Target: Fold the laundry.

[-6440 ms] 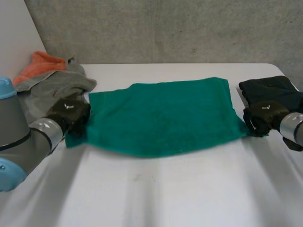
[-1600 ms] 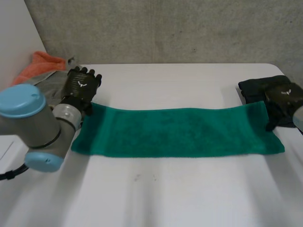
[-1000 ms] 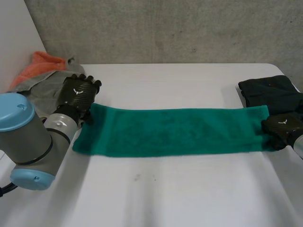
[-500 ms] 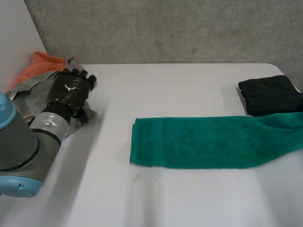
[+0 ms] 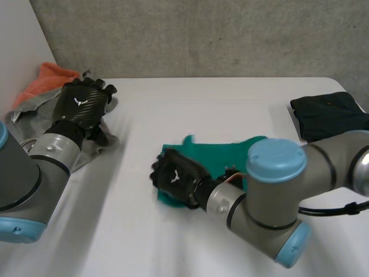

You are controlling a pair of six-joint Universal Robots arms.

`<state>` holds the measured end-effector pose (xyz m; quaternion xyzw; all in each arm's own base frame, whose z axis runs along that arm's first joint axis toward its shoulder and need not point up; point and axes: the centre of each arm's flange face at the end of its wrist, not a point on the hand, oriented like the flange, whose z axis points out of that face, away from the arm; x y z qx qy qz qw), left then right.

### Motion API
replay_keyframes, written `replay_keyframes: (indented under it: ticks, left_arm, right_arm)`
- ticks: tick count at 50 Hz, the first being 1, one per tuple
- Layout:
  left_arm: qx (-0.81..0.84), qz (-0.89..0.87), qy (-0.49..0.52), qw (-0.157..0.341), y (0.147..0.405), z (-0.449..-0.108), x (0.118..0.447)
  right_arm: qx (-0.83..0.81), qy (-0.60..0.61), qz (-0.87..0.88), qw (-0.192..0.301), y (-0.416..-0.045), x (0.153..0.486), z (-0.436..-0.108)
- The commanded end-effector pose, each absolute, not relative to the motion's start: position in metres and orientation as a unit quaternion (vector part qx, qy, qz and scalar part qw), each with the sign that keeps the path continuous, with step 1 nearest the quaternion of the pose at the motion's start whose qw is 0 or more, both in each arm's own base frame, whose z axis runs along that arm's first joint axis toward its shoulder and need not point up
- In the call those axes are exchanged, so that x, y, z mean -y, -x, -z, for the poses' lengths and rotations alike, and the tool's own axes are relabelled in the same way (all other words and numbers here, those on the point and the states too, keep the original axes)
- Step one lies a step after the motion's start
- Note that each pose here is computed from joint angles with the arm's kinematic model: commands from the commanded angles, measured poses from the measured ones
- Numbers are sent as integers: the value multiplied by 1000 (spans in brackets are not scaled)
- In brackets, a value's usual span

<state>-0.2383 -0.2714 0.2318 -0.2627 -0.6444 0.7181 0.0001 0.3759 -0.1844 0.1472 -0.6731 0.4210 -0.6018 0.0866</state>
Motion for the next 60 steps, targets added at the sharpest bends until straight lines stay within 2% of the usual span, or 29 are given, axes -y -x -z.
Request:
replay_keyframes:
  ticks: [1,5,9,12,17,22,28,29,32,33,36,37,40,43,48,52,55,59,60]
  left_arm:
    - [627,-728,276,22,256,-239,265]
    - [612,-734,292,45,276,-243,256]
    - [599,-731,317,81,305,-239,242]
    - [594,-724,334,106,327,-232,233]
    - [600,-703,359,132,357,-206,227]
    - [617,-677,378,129,371,-174,231]
    - [649,-660,365,98,363,-161,236]
    - [658,-654,363,88,359,-159,236]
    - [665,-653,355,76,352,-165,235]
    - [668,-656,344,71,343,-175,236]
    - [676,-659,325,56,326,-187,241]
    - [681,-660,314,46,314,-192,244]
    - [683,-664,302,36,302,-199,245]
    - [682,-670,291,28,289,-208,243]
    - [689,-673,267,9,270,-214,249]
    - [692,-673,259,11,268,-214,250]
    - [691,-677,251,20,270,-217,252]
    - [683,-689,238,43,277,-226,253]
    - [677,-694,236,59,285,-231,251]
  right_arm:
    - [-448,643,616,85,-368,195,-162]
    - [-571,519,625,121,-327,232,-190]
    - [-648,424,611,165,-298,241,-197]
    - [-681,386,596,176,-283,244,-191]
    - [-739,347,561,139,-240,255,-165]
    - [-755,356,542,96,-220,259,-147]
    - [-762,387,518,36,-209,268,-125]
    - [-758,398,518,6,-207,273,-124]
    - [-746,408,525,-37,-205,281,-129]
    - [-732,418,533,-66,-205,287,-135]
    - [-702,441,552,-85,-219,288,-145]
    - [-665,469,576,-80,-243,280,-157]
    - [-589,515,620,-53,-294,254,-180]
    - [-546,541,640,-15,-327,227,-187]
    - [-483,618,618,61,-370,176,-152]
    - [-469,634,609,85,-379,161,-144]
    - [-487,614,613,101,-378,163,-148]
    - [-573,500,634,141,-360,199,-178]
    - [-606,430,648,163,-344,220,-200]
